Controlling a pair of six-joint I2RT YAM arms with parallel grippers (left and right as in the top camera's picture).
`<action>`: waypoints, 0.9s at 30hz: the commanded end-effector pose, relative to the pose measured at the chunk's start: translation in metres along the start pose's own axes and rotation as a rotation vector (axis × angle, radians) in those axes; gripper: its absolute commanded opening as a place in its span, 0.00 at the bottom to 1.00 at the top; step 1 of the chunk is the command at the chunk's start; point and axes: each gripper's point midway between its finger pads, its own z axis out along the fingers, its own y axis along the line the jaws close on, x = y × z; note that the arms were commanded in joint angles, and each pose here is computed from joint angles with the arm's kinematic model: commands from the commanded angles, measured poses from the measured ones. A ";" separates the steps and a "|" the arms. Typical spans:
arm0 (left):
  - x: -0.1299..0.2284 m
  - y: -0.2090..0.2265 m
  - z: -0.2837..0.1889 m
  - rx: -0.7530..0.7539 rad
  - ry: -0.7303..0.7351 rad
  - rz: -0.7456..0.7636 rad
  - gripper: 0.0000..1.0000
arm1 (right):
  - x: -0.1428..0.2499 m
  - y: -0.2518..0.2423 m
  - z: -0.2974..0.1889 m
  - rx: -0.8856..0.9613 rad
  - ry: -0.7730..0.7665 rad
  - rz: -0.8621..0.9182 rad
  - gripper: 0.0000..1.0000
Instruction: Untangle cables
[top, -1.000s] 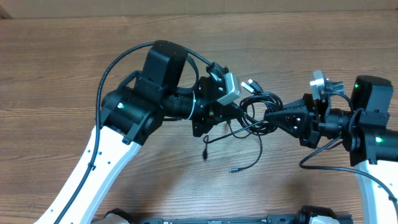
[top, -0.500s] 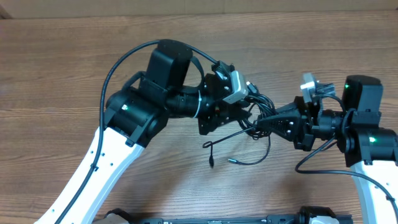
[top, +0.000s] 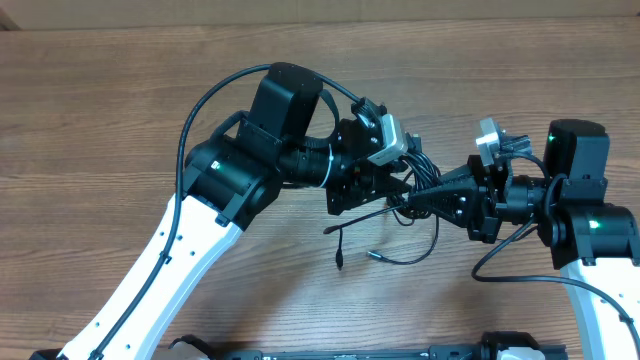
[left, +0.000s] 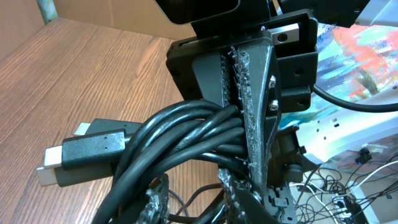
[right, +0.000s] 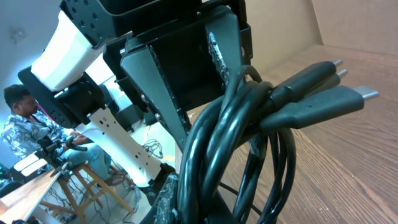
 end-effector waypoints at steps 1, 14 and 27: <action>0.002 0.019 0.002 -0.084 0.023 0.000 0.31 | -0.005 0.029 0.002 -0.098 -0.017 -0.058 0.04; 0.009 0.037 0.001 -0.185 0.059 -0.003 0.47 | -0.006 0.036 0.001 -0.098 -0.017 -0.087 0.04; 0.020 0.065 -0.008 -0.358 0.118 -0.041 0.59 | -0.006 0.036 0.001 -0.098 -0.018 -0.089 0.04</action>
